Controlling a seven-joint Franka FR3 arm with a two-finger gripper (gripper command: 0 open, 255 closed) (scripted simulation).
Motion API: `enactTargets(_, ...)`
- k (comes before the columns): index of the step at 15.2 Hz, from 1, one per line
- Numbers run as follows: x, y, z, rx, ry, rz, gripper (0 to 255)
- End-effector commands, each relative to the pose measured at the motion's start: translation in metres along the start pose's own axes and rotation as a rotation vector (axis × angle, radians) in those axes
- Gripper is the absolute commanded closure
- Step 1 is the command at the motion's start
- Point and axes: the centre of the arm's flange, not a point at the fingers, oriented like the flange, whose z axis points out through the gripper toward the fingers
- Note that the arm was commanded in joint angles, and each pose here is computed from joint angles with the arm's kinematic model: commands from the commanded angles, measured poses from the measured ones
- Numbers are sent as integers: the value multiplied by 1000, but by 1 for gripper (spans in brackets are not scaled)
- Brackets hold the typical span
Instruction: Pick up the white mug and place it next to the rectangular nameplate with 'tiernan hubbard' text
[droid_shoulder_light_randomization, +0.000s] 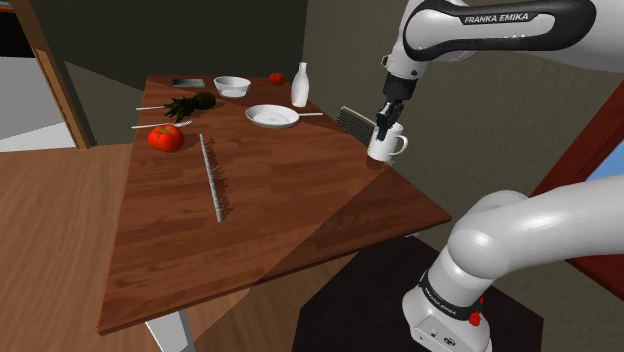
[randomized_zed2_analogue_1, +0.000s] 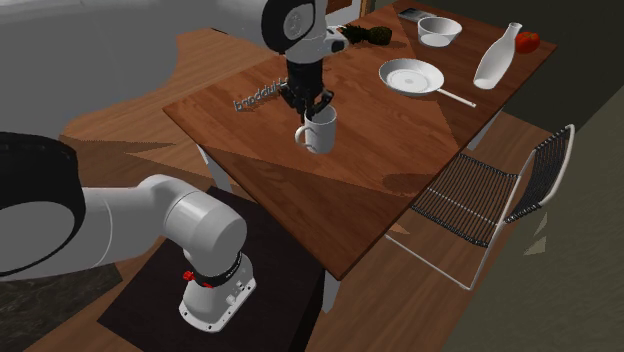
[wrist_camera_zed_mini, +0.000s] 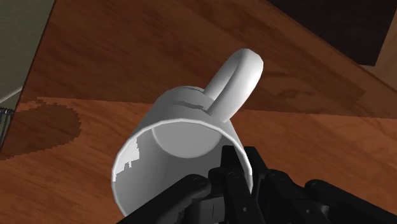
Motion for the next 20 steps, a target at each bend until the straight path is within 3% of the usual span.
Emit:
enactTargets(1,16,-14,-1,0,0,0,255)
enactTargets(20,209,-174,2,0,0,0,255)
